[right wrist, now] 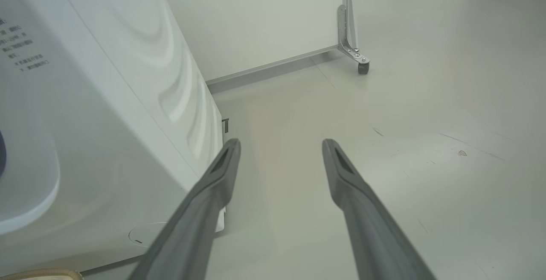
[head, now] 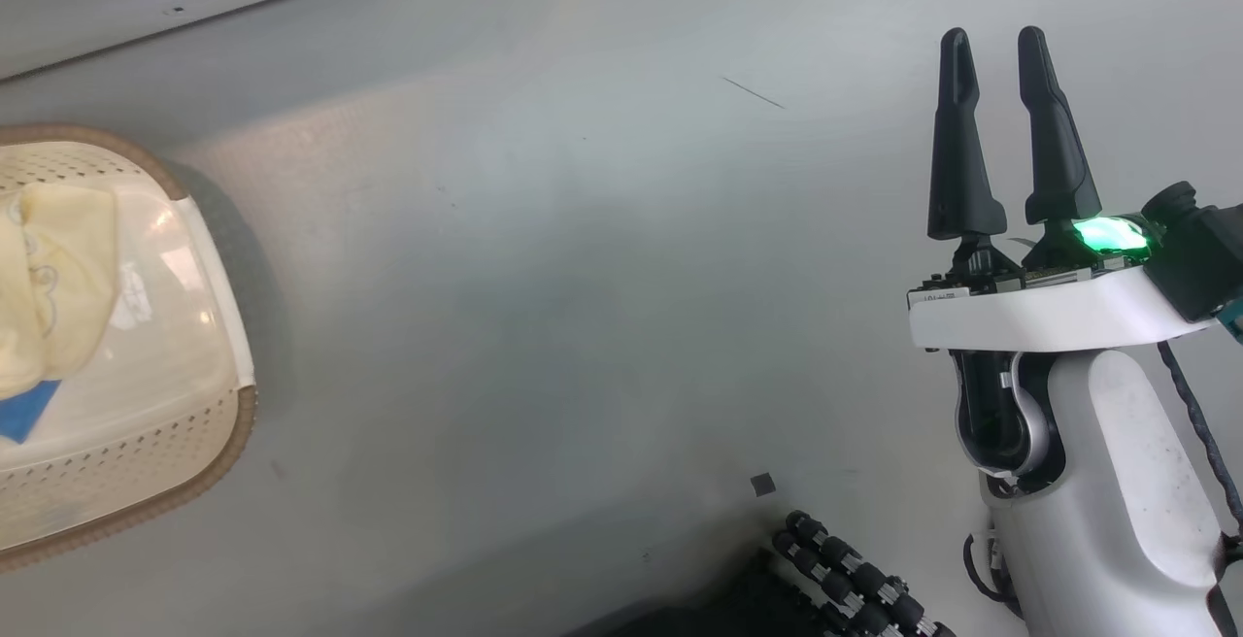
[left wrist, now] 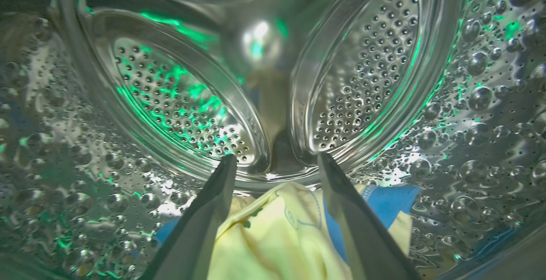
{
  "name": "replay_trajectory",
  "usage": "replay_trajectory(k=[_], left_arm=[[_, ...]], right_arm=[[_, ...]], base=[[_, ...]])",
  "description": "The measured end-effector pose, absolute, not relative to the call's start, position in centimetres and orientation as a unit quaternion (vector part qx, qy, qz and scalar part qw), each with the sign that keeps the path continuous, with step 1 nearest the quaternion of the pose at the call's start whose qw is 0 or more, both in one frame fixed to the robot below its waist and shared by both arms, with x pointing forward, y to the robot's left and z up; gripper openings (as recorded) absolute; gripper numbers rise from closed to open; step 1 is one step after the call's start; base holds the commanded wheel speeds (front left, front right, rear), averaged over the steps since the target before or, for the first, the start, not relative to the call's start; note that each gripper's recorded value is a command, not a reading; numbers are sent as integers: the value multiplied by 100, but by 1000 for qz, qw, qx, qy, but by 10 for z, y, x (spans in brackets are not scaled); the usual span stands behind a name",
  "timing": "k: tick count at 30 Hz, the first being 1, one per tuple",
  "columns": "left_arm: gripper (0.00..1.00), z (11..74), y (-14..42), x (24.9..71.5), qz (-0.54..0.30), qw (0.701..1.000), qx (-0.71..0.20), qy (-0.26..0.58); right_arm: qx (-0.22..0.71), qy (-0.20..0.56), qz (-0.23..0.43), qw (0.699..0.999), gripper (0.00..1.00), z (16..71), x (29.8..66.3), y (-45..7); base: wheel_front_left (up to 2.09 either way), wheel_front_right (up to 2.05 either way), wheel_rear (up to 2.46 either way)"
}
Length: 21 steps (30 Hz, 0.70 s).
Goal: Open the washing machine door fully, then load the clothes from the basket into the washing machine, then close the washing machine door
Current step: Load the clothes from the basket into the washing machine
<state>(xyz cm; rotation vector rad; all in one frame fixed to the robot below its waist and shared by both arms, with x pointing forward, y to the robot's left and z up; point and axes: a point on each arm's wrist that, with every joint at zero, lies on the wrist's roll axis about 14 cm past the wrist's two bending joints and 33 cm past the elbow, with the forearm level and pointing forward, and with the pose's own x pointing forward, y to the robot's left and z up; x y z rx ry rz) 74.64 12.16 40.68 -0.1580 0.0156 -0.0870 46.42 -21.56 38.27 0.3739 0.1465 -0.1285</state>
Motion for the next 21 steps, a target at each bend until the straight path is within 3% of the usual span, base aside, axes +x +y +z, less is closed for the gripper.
replay_trajectory(k=[12,21], left_arm=[[100,425,125,680,-49,994,-85,-44],[100,413,130,610,-43,995,-87,-12]], right_arm=[[186,53,-39,980,100,402,462,-201],[160,37,-25,986,100,420,455,-196]], base=[[0,0,0],[0,0,0]])
